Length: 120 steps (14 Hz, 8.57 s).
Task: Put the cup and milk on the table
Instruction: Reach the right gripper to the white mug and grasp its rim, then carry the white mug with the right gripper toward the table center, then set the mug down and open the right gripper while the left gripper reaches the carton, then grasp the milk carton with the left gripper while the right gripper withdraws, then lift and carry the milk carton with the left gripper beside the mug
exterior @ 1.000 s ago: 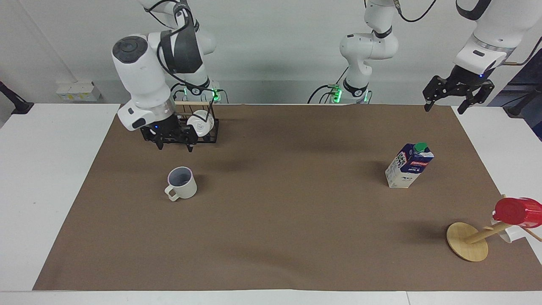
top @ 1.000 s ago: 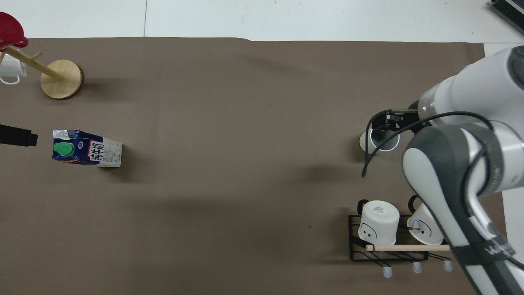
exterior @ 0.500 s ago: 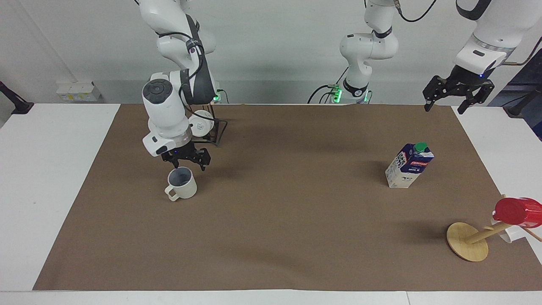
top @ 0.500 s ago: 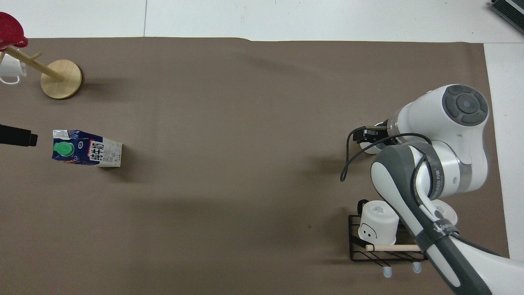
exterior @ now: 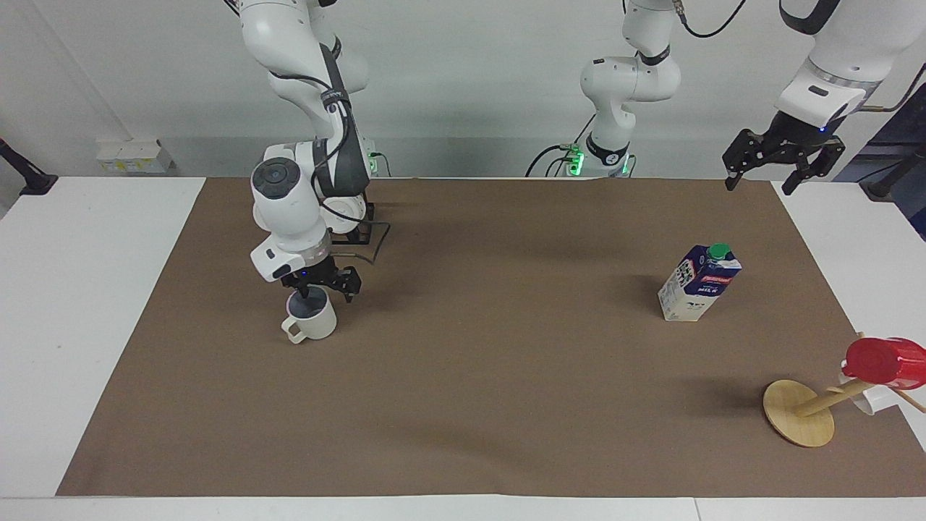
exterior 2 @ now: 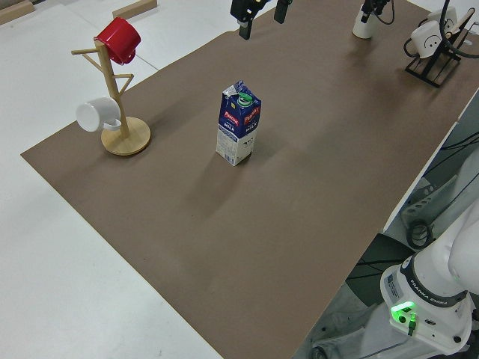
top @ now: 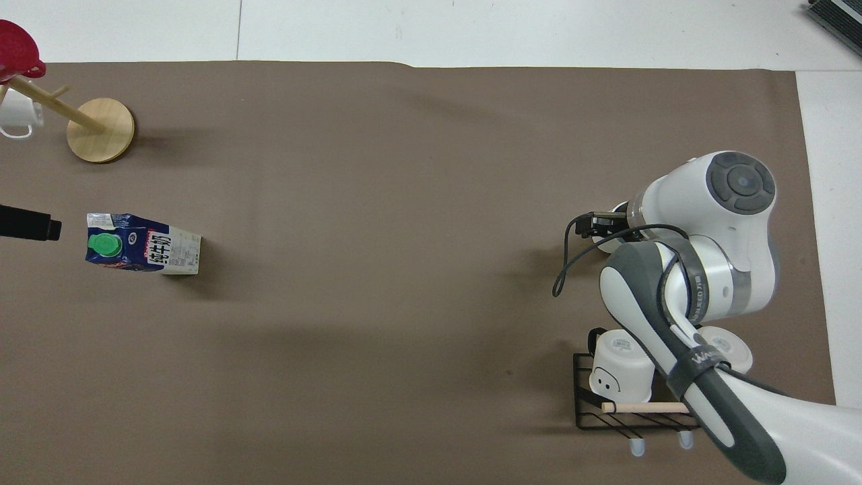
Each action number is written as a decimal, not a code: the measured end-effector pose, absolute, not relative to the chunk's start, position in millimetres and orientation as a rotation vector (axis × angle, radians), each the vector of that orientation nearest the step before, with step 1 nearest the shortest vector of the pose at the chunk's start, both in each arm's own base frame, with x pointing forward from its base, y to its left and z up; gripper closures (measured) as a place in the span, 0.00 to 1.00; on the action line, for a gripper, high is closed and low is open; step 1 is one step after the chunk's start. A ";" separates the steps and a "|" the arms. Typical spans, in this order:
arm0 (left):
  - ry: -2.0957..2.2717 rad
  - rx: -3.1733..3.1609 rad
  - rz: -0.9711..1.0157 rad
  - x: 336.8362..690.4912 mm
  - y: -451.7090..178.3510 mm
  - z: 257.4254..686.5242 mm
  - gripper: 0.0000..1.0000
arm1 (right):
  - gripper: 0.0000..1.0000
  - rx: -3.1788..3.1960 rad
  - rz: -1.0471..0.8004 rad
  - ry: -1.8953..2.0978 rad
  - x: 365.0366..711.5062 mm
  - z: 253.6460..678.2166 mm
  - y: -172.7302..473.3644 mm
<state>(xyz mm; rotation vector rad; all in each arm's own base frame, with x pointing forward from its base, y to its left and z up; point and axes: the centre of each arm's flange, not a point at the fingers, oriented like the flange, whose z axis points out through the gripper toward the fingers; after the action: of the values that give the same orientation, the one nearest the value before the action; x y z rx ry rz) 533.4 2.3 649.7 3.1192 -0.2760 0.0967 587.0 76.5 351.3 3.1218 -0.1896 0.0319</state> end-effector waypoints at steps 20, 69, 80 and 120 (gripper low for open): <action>-0.275 3.119 0.096 533.3 2.5 649.6 0.00 | 0.96 3.119 0.082 -0.328 592.6 344.1 83.0; -0.273 3.119 0.076 531.5 3.5 648.9 0.00 | 0.19 3.138 0.111 0.334 511.7 369.5 383.5; -0.270 3.123 0.155 555.5 2.7 565.7 0.00 | 0.00 3.145 0.092 0.069 530.5 492.1 276.0; -0.220 3.100 0.169 549.2 -170.8 477.3 0.43 | 0.00 3.119 0.016 -0.177 509.7 669.7 4.3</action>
<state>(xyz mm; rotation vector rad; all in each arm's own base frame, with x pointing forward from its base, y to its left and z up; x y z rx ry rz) 549.2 -170.8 477.3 3.0997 -0.2202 0.1686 509.7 4.3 669.7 3.1194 -0.1769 0.0155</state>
